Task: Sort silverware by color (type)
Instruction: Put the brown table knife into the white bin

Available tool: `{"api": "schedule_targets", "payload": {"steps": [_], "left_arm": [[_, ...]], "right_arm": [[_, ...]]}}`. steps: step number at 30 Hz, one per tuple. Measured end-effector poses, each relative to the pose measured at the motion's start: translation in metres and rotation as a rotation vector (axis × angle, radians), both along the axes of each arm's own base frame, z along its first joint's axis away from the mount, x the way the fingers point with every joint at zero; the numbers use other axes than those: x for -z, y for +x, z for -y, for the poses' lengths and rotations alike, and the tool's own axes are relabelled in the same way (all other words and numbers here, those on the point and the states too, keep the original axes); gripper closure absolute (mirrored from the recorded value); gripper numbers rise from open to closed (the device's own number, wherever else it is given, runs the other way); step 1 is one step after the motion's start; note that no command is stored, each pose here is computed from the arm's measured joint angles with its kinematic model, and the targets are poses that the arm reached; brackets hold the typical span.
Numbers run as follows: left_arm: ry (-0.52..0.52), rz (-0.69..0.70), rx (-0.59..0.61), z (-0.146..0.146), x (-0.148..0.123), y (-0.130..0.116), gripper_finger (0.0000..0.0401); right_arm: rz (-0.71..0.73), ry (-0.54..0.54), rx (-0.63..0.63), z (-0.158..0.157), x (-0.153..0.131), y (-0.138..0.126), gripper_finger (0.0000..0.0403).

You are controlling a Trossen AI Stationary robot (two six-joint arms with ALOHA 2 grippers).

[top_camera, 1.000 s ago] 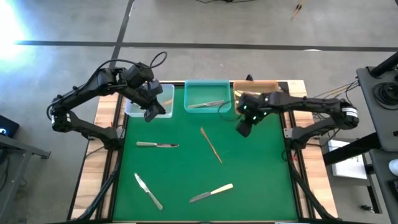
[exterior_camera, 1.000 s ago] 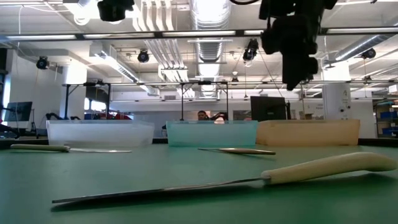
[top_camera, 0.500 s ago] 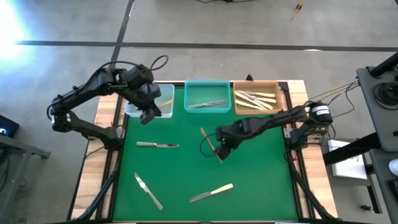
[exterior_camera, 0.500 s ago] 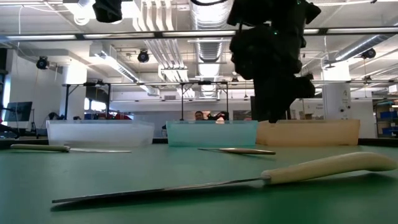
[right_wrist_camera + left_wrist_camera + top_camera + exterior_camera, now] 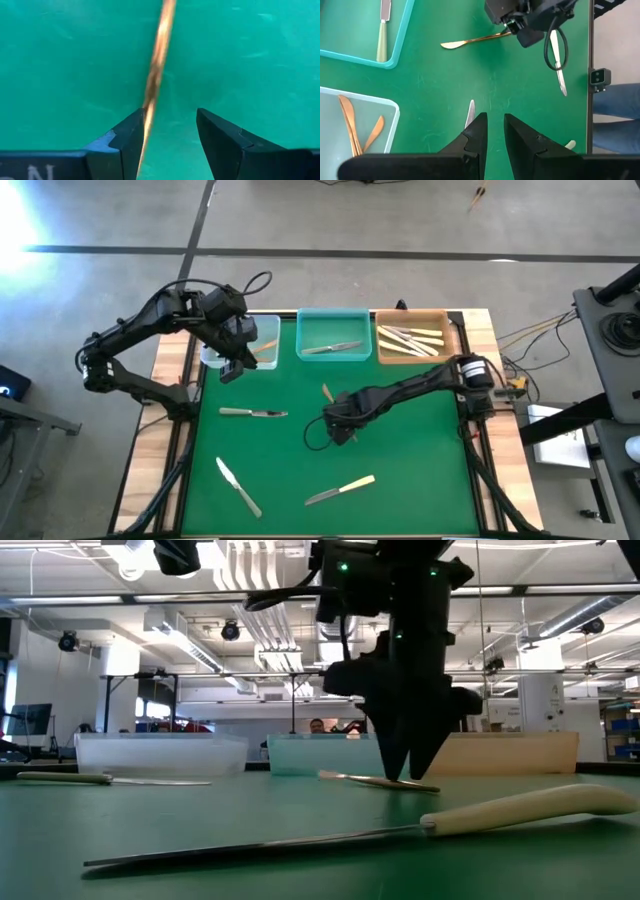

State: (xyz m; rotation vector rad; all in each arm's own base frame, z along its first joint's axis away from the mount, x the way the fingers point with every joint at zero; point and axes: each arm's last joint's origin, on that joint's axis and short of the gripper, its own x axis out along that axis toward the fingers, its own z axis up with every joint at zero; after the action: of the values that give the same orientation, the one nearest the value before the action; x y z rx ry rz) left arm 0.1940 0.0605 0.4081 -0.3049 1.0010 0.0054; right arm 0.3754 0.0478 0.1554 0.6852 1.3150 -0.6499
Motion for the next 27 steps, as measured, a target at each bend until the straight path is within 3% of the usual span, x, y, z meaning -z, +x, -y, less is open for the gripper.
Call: {"api": "schedule_targets", "payload": {"steps": [16,19,24,27], "left_arm": [[0.001,0.003,0.0,0.0,0.0,0.0,0.0354],[0.003,0.007,0.0,0.0,0.0,0.0,0.0354],[0.009,0.026,0.0,-0.001,-0.001,0.002,0.0354],[0.016,0.047,-0.001,-0.001,-0.002,0.004,0.0354]], "right_arm": [[-0.029,0.016,-0.107,-0.003,0.009,0.018,0.0235],[-0.039,0.011,-0.136,-0.002,0.012,0.016,0.0265],[-0.059,0.008,-0.175,0.008,0.015,0.014,0.0375],[-0.06,0.001,-0.174,0.012,0.015,0.014,0.0385]]}}
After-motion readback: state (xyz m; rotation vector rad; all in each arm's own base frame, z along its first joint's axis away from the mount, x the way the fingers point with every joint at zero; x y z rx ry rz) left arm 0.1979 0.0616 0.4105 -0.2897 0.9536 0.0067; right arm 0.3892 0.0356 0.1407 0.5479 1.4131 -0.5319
